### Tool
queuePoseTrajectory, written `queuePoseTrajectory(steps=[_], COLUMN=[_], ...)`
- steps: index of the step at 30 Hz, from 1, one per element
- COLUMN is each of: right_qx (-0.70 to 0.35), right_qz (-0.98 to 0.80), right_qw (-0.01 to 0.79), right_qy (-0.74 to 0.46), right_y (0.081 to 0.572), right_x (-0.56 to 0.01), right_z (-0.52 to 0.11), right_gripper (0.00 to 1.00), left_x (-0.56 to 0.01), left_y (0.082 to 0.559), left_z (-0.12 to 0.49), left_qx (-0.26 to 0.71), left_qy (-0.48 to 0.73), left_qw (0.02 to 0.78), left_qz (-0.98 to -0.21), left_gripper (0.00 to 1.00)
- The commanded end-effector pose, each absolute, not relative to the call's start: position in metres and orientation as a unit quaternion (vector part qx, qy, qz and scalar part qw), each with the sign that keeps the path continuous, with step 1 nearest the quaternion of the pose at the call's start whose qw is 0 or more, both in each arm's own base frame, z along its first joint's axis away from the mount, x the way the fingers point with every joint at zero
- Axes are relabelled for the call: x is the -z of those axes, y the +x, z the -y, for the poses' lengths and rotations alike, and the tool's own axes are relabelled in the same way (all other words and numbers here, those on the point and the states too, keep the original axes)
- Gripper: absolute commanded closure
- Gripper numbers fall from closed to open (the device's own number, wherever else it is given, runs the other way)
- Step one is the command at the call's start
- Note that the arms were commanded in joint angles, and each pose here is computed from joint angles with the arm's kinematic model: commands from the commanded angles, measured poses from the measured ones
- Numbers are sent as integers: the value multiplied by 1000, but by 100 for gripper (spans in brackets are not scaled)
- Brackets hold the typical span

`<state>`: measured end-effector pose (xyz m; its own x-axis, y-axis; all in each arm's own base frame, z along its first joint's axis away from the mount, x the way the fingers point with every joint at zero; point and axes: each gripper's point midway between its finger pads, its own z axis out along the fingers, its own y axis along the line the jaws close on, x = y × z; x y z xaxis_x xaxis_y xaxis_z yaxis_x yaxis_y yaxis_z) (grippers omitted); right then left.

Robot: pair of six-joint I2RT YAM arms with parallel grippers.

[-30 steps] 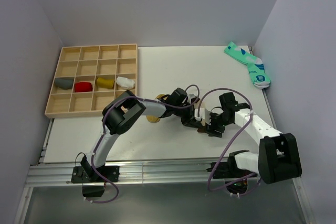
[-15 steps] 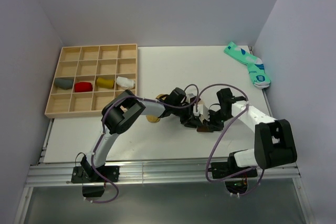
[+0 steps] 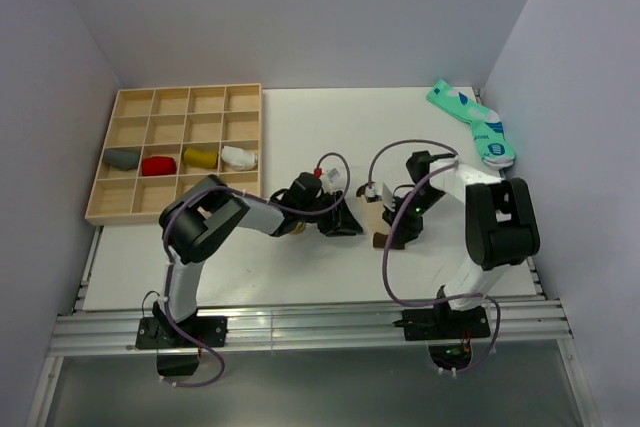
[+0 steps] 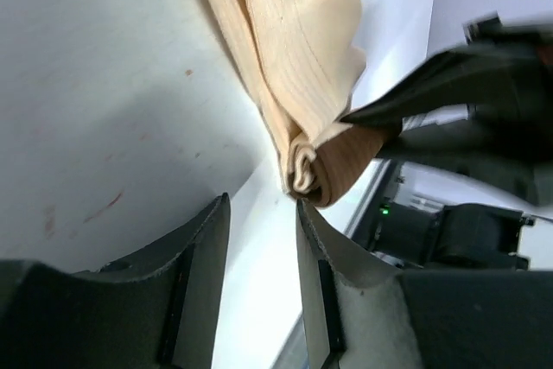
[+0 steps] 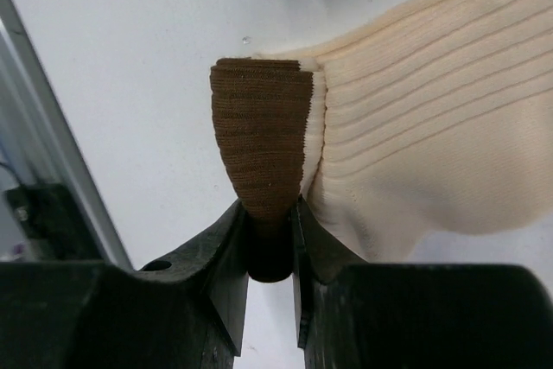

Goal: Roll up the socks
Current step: Roll the sock at the center of the board.

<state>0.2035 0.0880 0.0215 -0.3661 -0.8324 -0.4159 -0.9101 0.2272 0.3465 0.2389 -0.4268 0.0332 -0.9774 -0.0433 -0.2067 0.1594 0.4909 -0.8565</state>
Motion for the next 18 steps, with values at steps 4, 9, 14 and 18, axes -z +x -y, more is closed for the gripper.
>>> queuePoseTrajectory(steps=[4,9,14,18], right_qx=[-335,-362,-378,-384], right_qz=[-806,-817,-818,-818], right_qw=[-3,-52,-70,-83], right_qy=[-489,-446,-428,-421], right_y=[208,209,215,214], right_x=[-33,-32,-36,-33], right_z=[-83,-79,-82,-82], right_gripper=[80,80,79,79], left_x=[-86,-104,-121,-121], left_y=[258,251,241,242], left_z=[424,439,458,471], left_qx=[548,536,544,542], left_qy=[106,198,266,303], left_qw=[272,356,395,401], left_qz=[-784,-739,-691,-673], left_gripper=[58,58,52,47])
